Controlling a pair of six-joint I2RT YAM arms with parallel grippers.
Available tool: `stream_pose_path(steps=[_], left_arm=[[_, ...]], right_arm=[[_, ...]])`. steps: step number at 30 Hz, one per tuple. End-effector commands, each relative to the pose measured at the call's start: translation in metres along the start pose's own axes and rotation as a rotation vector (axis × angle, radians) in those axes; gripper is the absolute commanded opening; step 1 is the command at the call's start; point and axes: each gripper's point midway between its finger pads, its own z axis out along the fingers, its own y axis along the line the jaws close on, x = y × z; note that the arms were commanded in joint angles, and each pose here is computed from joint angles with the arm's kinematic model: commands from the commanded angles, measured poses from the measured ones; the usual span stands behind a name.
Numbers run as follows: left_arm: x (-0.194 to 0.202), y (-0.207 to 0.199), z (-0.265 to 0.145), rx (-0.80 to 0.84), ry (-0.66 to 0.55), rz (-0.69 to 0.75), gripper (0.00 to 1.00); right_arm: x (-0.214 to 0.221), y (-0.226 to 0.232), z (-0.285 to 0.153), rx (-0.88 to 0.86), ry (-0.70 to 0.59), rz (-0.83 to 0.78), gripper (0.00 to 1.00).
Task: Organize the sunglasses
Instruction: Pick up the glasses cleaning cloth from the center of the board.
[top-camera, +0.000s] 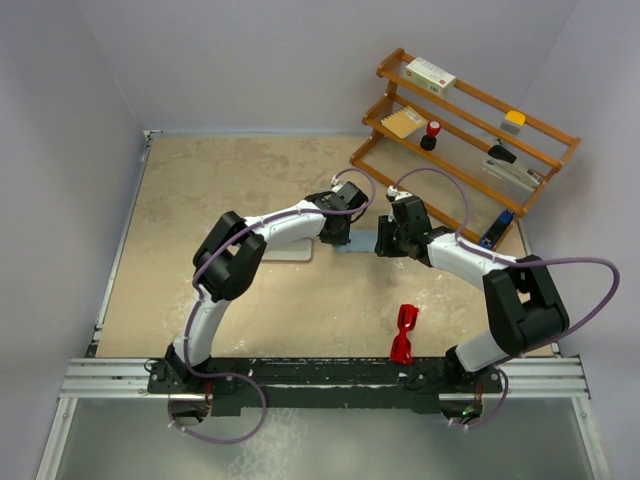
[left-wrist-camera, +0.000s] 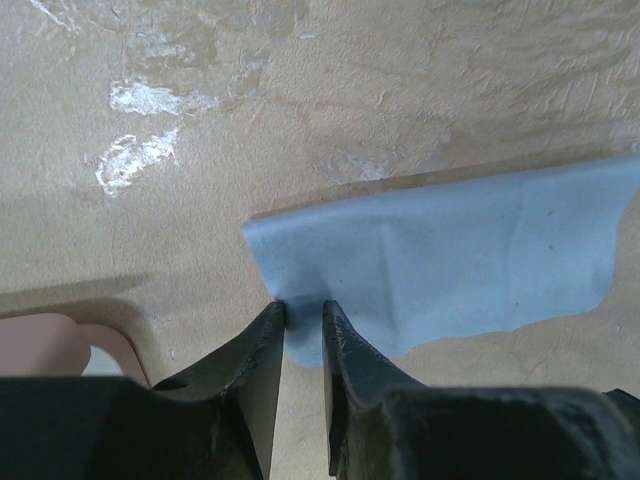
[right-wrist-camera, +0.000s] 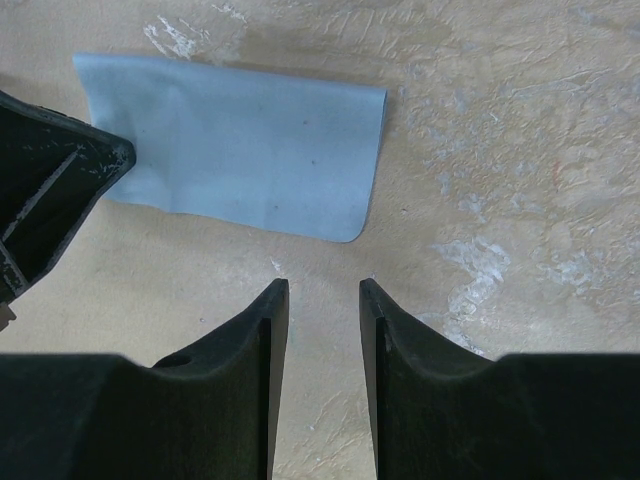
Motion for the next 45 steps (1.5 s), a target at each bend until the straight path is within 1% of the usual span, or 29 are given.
stream_pose_path(steps=[1, 5, 7, 8, 10, 19, 22, 27, 29, 32, 33, 35, 45], left_arm=[[0.028, -0.001, 0.008, 0.008, 0.086, 0.003, 0.16], [0.029, -0.003, 0.008, 0.01, 0.085, 0.006, 0.15], [0.03, -0.002, 0.008, 0.009, 0.088, 0.008, 0.12], [0.03, -0.002, 0.008, 0.009, 0.089, 0.007, 0.09], [0.03, -0.002, 0.008, 0.008, 0.088, 0.008, 0.0], [0.025, 0.0, 0.004, 0.001, 0.068, 0.015, 0.0], [0.02, 0.005, 0.001, -0.027, 0.052, 0.029, 0.0], [0.009, 0.009, -0.007, -0.05, 0.024, 0.035, 0.22], [0.003, 0.006, -0.009, -0.045, 0.01, 0.028, 0.25], [-0.003, 0.002, -0.011, -0.039, -0.003, 0.017, 0.27], [-0.004, 0.001, -0.011, -0.039, -0.002, 0.014, 0.3], [-0.005, 0.0, -0.01, -0.038, -0.001, 0.007, 0.32], [-0.008, -0.001, -0.009, -0.041, -0.013, -0.013, 0.32]], right_arm=[[-0.012, 0.005, -0.008, -0.016, -0.049, 0.009, 0.37], [-0.012, 0.005, -0.008, -0.015, -0.049, 0.01, 0.38], [-0.012, 0.005, -0.009, -0.014, -0.052, 0.012, 0.38], [-0.012, 0.005, -0.009, -0.013, -0.052, 0.01, 0.38], [-0.011, 0.004, -0.009, -0.012, -0.052, 0.012, 0.38], [-0.012, 0.004, -0.01, -0.01, -0.051, 0.012, 0.37], [-0.013, 0.004, -0.009, -0.007, -0.051, 0.012, 0.37], [-0.015, 0.003, -0.008, 0.002, -0.056, 0.012, 0.37], [-0.015, 0.003, -0.008, 0.001, -0.057, 0.012, 0.38], [-0.014, 0.004, -0.008, -0.003, -0.055, 0.014, 0.37], [-0.013, 0.004, -0.008, -0.006, -0.055, 0.015, 0.38], [-0.014, 0.004, -0.007, -0.006, -0.059, 0.018, 0.38], [-0.016, -0.006, -0.01, 0.035, -0.1, 0.056, 0.38]])
